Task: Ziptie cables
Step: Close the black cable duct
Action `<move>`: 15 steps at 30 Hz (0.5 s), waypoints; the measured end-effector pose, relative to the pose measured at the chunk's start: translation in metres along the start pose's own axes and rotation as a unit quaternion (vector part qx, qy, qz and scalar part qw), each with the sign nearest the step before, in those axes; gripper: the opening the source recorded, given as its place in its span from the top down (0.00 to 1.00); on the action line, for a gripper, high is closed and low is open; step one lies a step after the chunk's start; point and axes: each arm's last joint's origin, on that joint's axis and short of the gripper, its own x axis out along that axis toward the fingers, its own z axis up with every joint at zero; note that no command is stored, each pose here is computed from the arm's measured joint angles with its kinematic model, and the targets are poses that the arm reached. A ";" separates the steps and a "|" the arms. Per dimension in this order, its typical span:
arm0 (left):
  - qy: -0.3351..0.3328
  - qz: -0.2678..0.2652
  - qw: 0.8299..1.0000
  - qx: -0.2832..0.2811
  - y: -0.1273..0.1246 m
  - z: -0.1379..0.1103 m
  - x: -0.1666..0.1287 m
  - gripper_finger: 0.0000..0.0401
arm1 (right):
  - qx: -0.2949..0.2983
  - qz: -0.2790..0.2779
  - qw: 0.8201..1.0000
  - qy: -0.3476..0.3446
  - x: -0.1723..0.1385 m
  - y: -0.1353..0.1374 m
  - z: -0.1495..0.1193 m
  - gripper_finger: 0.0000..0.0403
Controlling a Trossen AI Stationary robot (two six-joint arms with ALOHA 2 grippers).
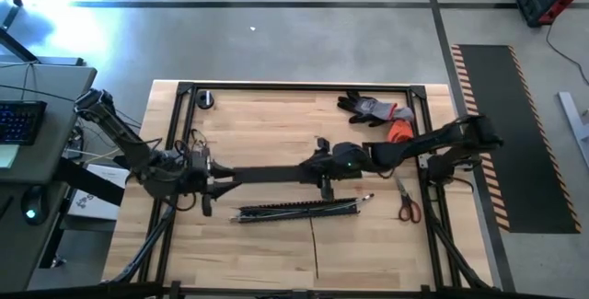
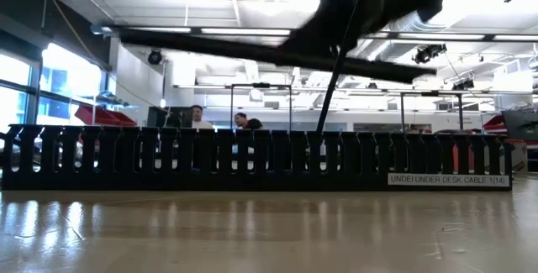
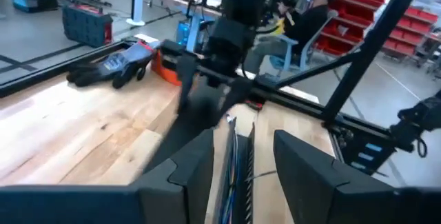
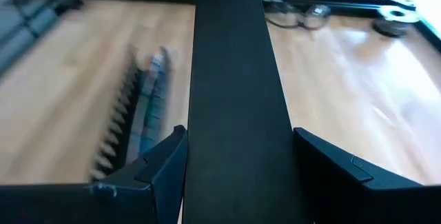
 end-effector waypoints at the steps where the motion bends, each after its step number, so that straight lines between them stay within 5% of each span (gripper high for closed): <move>1: 0.002 -0.006 1.000 0.001 0.002 0.002 -0.003 0.68 | 0.005 0.007 1.000 0.003 0.000 0.005 0.005 0.48; 9: 0.051 -0.006 0.999 0.004 0.009 -0.007 -0.008 0.96 | 0.007 0.059 0.995 0.081 0.009 0.047 0.024 0.48; 15: 0.099 0.002 0.995 -0.008 0.004 -0.025 0.000 1.00 | 0.030 0.070 0.992 0.096 0.017 0.062 0.030 0.48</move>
